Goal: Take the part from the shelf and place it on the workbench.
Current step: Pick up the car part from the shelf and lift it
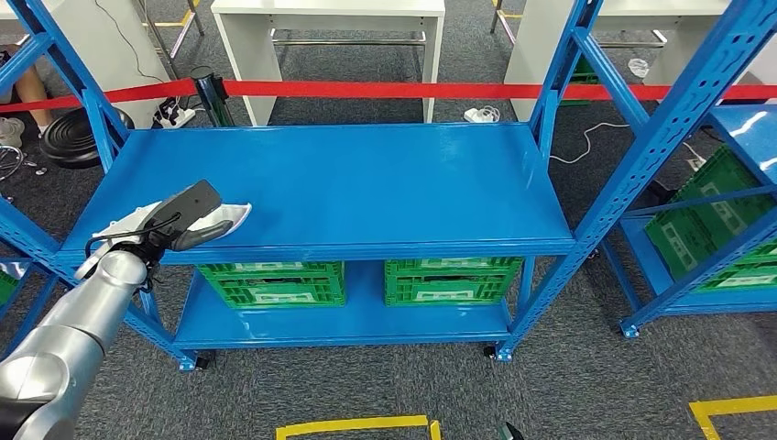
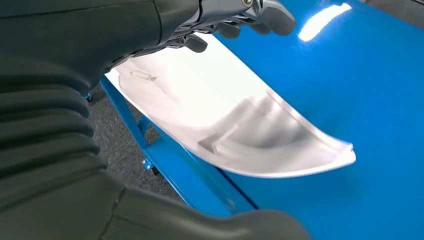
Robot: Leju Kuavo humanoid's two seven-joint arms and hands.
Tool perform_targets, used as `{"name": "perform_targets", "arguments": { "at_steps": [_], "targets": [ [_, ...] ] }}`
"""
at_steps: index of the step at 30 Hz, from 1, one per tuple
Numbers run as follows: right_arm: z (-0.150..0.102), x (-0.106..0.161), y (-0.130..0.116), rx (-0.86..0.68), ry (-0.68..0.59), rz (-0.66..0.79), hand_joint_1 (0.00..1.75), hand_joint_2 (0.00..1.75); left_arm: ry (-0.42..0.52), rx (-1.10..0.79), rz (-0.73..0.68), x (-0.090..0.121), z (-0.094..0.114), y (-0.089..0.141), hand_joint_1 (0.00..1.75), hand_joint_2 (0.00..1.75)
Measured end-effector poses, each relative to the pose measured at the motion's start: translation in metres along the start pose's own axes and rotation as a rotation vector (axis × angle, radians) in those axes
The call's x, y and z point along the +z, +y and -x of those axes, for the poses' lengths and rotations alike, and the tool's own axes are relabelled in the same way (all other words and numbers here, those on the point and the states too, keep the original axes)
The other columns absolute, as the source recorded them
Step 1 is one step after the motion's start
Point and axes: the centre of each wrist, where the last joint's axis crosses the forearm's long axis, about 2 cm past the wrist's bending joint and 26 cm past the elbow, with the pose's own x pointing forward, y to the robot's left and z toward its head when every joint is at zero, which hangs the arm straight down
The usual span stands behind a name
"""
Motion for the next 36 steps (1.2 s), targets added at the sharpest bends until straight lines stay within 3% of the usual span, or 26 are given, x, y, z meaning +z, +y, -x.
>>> {"name": "perform_targets", "arguments": {
  "at_steps": [19,36],
  "targets": [
    [0.000,0.000,0.000,0.002,0.000,0.004,0.00,0.00,-0.021,-0.067,0.101,-0.001,-0.001,-0.005,0.00,0.00],
    [-0.002,0.000,0.001,0.011,-0.001,0.016,0.00,0.00,0.190,-0.531,0.155,-0.003,0.002,-0.021,0.00,0.00]
  ]
}}
